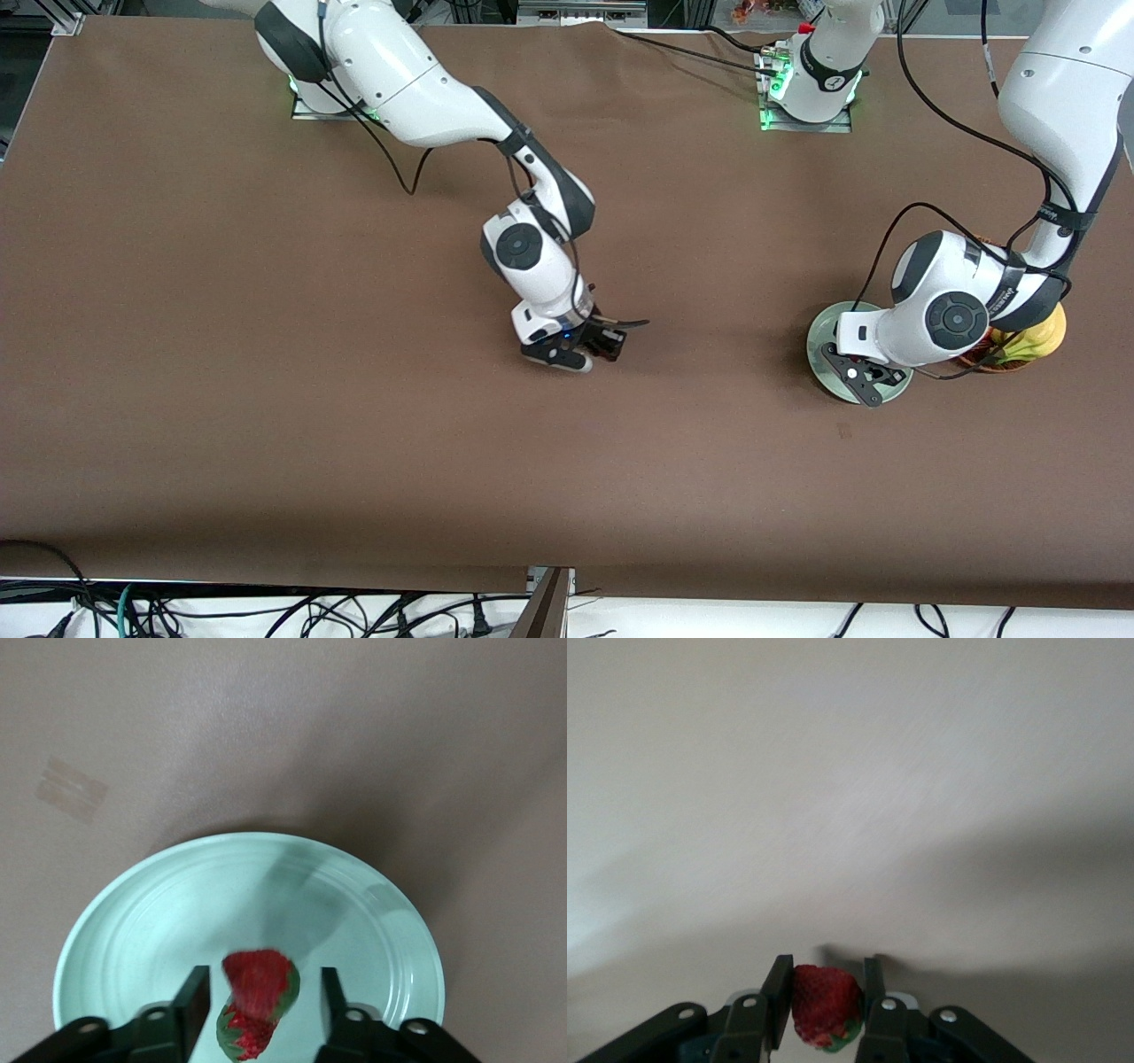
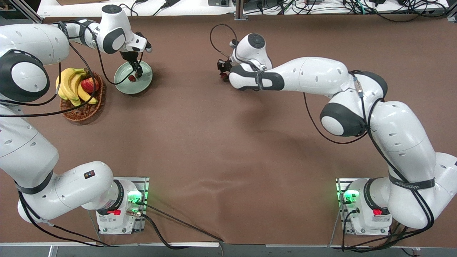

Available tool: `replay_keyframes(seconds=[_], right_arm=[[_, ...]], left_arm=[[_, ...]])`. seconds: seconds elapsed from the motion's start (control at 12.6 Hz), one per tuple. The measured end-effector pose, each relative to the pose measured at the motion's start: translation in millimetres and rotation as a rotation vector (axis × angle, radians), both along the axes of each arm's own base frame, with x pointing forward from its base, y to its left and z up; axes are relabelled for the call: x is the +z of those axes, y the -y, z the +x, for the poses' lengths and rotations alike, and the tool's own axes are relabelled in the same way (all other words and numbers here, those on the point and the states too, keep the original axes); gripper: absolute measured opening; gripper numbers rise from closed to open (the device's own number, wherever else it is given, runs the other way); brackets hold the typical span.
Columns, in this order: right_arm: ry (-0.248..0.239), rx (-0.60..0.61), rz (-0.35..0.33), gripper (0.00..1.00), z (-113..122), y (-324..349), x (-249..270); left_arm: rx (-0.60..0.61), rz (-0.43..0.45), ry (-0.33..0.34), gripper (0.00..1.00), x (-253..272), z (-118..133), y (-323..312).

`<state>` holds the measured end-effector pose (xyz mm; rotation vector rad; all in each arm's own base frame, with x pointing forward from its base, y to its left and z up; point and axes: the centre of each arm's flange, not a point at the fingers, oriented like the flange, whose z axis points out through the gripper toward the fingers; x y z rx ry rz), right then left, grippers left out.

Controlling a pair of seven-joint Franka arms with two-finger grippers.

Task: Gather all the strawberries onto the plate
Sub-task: 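Carry the third strawberry with the right gripper to mid-table and release, then grasp the third strawberry with the left gripper while the right gripper withdraws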

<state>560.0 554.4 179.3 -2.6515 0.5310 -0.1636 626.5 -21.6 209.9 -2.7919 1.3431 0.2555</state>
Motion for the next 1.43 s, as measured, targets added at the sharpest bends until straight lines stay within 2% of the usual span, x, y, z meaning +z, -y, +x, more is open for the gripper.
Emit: replay_keyframes(seconds=[0.24,0.32,0.48,0.71,0.87,1.03,1.11,1.27,1.43], right_arm=[[0.024,-0.054,0.086,0.37,-25,-40,6],[0.027,-0.06,0.098,0.43,-30,-46,7],[0.035,-0.065,0.109,0.65,-29,-48,12],[0.06,-0.077,0.098,0.99,-11,-39,27],[0.043,-0.057,-0.006,1.0,7,-22,42],[0.028,-0.002,-0.123,1.0,27,4,69],[0.019,0.039,-0.164,1.0,41,23,85],[-0.016,0.118,-0.237,1.0,76,80,120],[-0.069,0.147,-0.28,1.0,109,149,157]], left_arm=[[0.052,0.013,-0.025,0.95,13,1,-2],[0.104,0.017,-0.045,1.0,23,0,-1],[0.242,0.017,-0.079,1.0,45,-6,6],[0.532,0.0,-0.207,1.0,70,-19,18],[0.614,0.008,-0.218,1.0,80,-20,33],[0.669,-0.005,-0.184,1.0,90,-20,66],[0.679,-0.042,-0.136,1.0,93,-16,82],[0.671,-0.147,-0.02,1.0,86,-12,111],[0.65,-0.251,0.059,1.0,56,-24,141]])
